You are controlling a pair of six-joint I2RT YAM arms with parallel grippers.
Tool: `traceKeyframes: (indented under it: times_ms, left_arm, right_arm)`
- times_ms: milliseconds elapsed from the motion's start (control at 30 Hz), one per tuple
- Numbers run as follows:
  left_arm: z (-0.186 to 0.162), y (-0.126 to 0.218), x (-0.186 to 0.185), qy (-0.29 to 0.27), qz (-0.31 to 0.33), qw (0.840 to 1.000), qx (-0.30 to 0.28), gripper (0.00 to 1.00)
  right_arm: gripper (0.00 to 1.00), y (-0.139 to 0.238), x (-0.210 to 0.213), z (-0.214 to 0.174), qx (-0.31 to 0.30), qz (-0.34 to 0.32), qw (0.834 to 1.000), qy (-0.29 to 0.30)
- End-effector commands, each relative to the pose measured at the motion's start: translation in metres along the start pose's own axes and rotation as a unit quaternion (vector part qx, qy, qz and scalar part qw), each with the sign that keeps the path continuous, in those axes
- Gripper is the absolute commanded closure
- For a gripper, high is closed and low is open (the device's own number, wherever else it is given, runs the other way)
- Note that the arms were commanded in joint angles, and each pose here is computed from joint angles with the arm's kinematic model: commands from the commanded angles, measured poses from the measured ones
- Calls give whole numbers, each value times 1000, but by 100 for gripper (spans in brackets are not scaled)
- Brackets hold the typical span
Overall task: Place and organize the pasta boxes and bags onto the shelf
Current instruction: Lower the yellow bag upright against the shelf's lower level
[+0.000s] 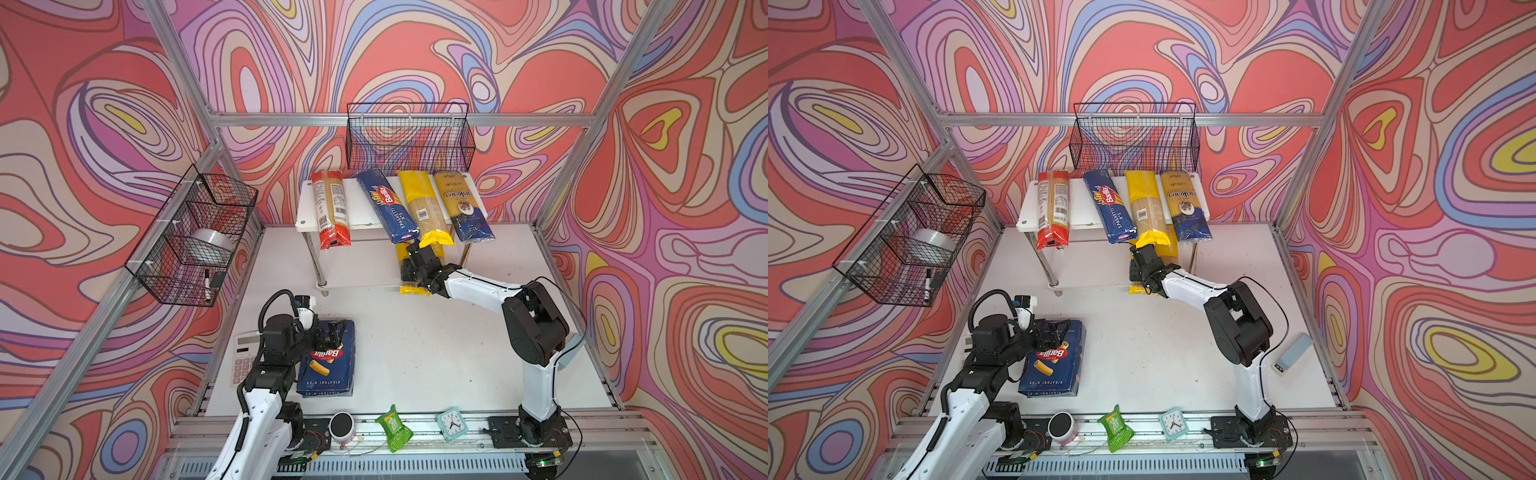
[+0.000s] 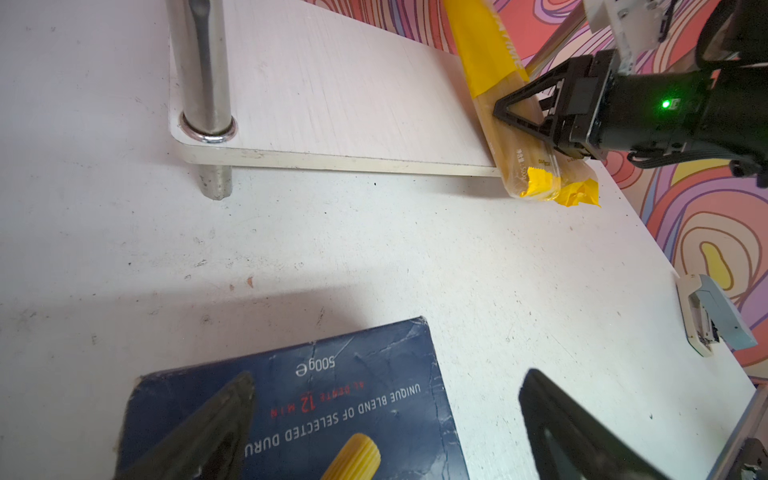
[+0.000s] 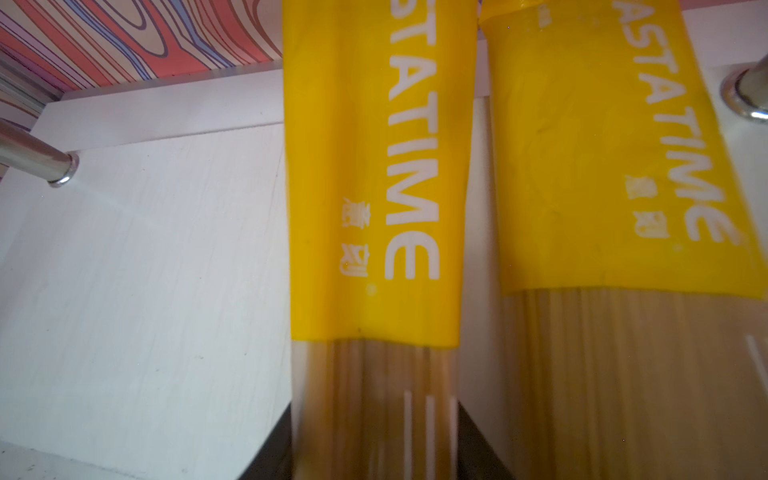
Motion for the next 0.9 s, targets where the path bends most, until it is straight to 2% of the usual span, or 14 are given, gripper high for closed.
traceKeyframes:
  times_ms: [0, 200, 400, 667, 867]
  left_arm:
    - [9, 3, -3, -9, -5, 1000, -9, 0]
    - [9, 4, -3, -9, -3, 1000, -11, 0]
    - [9, 4, -3, -9, -2, 1000, -13, 0]
    - [9, 5, -1, -7, 6, 1000, -12, 0]
    - [8, 4, 0, -4, 10, 1000, -11, 0]
  right_arm:
    - [49, 4, 21, 35, -56, 37, 998, -19]
    - [43, 12, 19, 32, -50, 41, 998, -19]
    - [43, 41, 10, 25, -36, 46, 998, -3]
    - [60, 94, -7, 5, -23, 71, 997, 7]
    - [71, 102, -14, -20, 9, 99, 995, 9]
Point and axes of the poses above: each gripper's point midway between its finger pads, its own y axis back along the fingers, its own x axis along the line the jaws close on, z = x × y, the point moved 2 cm from there along y, back along the fingers, and after that the axes turned 14 degrees about -y, right-handed, at the moved point
